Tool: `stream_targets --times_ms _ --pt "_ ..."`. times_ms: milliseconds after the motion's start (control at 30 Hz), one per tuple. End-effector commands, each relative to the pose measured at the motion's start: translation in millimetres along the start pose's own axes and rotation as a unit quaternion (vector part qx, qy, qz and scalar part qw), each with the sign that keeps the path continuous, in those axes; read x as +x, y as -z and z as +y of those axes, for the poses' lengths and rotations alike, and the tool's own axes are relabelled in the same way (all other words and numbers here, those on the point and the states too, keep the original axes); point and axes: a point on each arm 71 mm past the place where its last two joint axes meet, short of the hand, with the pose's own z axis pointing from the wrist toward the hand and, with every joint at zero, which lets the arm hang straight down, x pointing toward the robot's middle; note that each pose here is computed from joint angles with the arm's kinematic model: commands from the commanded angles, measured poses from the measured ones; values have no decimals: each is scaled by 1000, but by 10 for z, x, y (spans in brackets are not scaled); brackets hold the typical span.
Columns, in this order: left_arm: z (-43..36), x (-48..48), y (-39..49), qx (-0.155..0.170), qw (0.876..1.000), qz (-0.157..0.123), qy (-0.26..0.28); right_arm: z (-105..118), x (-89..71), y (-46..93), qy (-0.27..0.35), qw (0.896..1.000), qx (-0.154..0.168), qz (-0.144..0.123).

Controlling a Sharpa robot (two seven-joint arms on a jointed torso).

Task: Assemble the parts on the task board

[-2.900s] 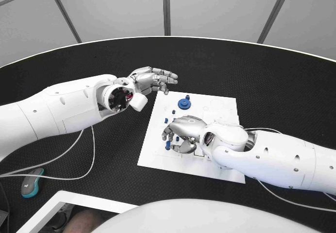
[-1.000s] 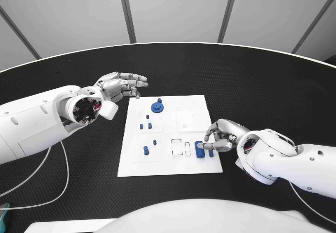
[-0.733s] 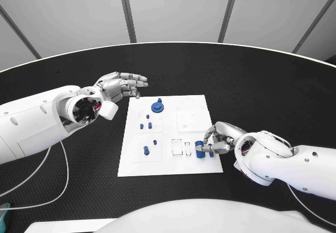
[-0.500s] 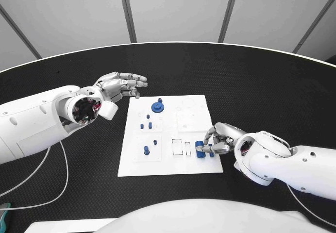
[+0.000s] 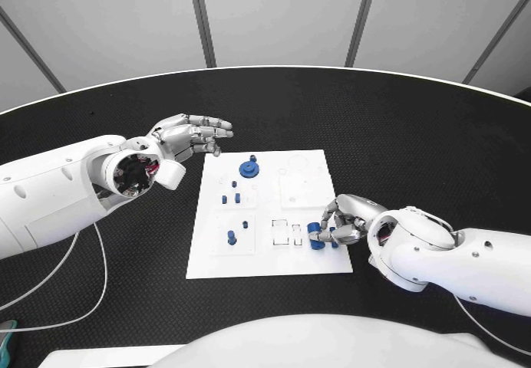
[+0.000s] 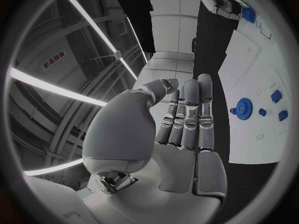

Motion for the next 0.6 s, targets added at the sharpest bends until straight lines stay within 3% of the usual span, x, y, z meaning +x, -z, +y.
stream_targets --times_ms 33,600 --pt "1 1 1 0 1000 0 0 -8 9 -12 4 1000 2 4" --pt "3 4 -1 -2 1000 1 0 1 102 -70 14 1000 5 23"
